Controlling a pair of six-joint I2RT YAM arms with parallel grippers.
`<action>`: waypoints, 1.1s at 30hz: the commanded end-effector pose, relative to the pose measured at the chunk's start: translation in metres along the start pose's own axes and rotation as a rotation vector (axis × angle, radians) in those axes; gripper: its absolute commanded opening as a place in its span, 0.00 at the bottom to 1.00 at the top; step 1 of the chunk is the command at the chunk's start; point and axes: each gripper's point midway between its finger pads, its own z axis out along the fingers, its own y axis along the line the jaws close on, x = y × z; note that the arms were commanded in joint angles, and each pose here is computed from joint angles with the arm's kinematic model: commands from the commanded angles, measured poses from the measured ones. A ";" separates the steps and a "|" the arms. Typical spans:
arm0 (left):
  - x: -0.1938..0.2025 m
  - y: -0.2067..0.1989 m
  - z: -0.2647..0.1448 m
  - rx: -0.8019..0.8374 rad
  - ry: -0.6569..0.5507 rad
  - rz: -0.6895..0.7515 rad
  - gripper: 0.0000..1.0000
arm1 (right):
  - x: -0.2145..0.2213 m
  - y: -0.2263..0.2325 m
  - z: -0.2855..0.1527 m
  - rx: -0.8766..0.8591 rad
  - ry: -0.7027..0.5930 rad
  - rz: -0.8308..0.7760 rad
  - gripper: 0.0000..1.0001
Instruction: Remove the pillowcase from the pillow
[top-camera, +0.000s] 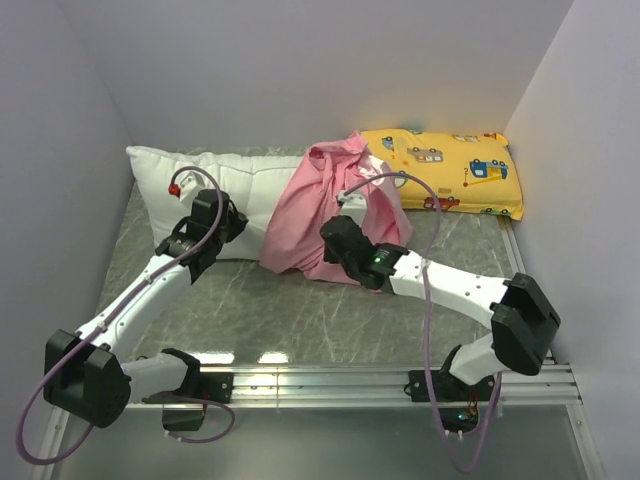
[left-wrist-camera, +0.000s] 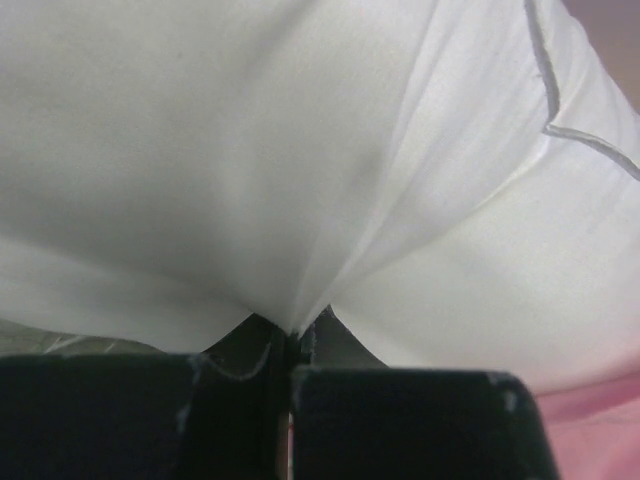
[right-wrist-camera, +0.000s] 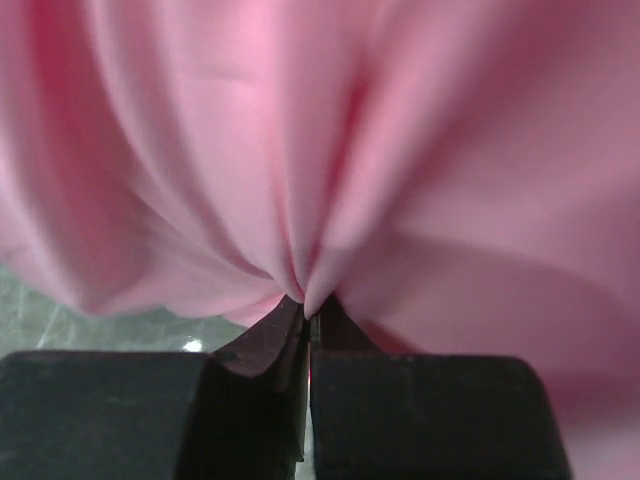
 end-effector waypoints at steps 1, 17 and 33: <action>-0.047 -0.019 -0.017 0.068 -0.092 -0.004 0.00 | -0.022 -0.051 -0.013 0.137 -0.087 0.062 0.00; -0.143 0.008 -0.034 0.006 -0.254 -0.042 0.00 | -0.112 -0.188 -0.129 0.339 -0.340 0.267 0.00; -0.101 -0.012 0.008 0.122 -0.008 0.084 0.16 | -0.056 -0.149 -0.078 0.149 -0.117 0.218 0.07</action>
